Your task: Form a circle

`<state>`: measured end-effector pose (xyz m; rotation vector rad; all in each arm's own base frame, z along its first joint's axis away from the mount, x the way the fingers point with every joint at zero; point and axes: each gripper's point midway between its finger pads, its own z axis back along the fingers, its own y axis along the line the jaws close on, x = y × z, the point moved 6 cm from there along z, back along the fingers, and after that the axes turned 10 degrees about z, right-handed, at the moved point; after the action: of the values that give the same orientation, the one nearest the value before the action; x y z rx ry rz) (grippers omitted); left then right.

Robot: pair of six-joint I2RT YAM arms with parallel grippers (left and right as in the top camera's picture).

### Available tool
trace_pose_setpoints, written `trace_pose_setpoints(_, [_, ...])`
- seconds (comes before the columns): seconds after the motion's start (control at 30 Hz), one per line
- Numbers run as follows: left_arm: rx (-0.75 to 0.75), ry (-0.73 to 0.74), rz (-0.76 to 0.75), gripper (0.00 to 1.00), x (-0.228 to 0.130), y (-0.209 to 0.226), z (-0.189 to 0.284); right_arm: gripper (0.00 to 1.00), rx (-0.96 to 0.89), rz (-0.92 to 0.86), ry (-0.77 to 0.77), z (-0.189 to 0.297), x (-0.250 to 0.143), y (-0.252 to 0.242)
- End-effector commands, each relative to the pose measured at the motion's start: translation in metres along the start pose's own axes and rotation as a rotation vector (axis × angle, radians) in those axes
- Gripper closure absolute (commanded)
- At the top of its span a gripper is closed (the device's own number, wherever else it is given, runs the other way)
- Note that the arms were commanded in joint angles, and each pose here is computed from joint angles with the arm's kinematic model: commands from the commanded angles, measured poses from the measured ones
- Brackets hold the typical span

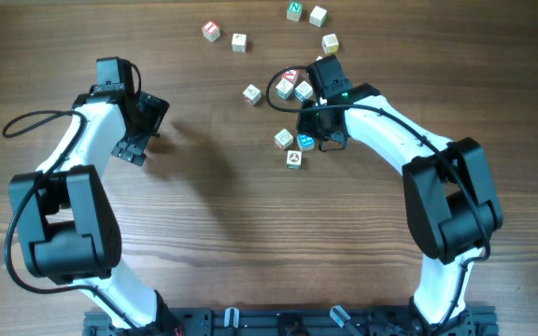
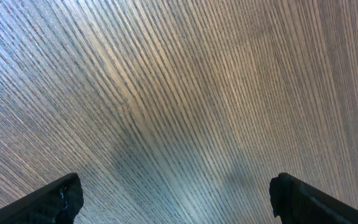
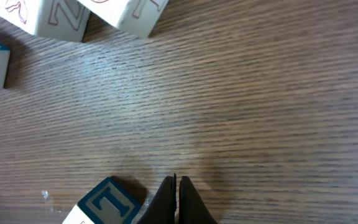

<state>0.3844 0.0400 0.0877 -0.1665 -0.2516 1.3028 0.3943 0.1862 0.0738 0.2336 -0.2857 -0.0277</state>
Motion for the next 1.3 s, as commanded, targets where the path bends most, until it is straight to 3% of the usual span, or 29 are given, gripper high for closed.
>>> trace_pose_setpoints(0.0, [0.009, 0.004, 0.011, 0.0, 0.0, 0.001, -0.004, 0.95, 0.034, 0.055, -0.006, 0.0, 0.0, 0.011])
trace_pose_setpoints(0.33, [0.009, 0.004, 0.011, 0.0, 0.0, 0.001, -0.004, 0.95, 0.037, 0.051, -0.014, 0.0, 0.002, 0.011])
trace_pose_setpoints(0.67, [0.009, 0.004, 0.011, 0.0, 0.0, 0.001, -0.004, 0.95, -0.152, -0.173, -0.004, 0.007, -0.008, -0.013])
trace_pose_setpoints(0.9, [0.009, 0.004, 0.011, 0.0, 0.0, 0.001, -0.004, 0.95, -0.159, -0.161, -0.028, 0.01, -0.004, -0.014])
trace_pose_setpoints(1.13, [0.009, 0.004, 0.011, 0.0, 0.0, 0.001, -0.004, 0.95, -0.238, -0.271, 0.046, 0.012, -0.022, -0.025])
trace_pose_setpoints(1.27, [0.009, 0.004, 0.011, 0.0, 0.0, 0.001, -0.004, 0.95, -0.22, -0.216, 0.083, 0.012, -0.027, -0.021])
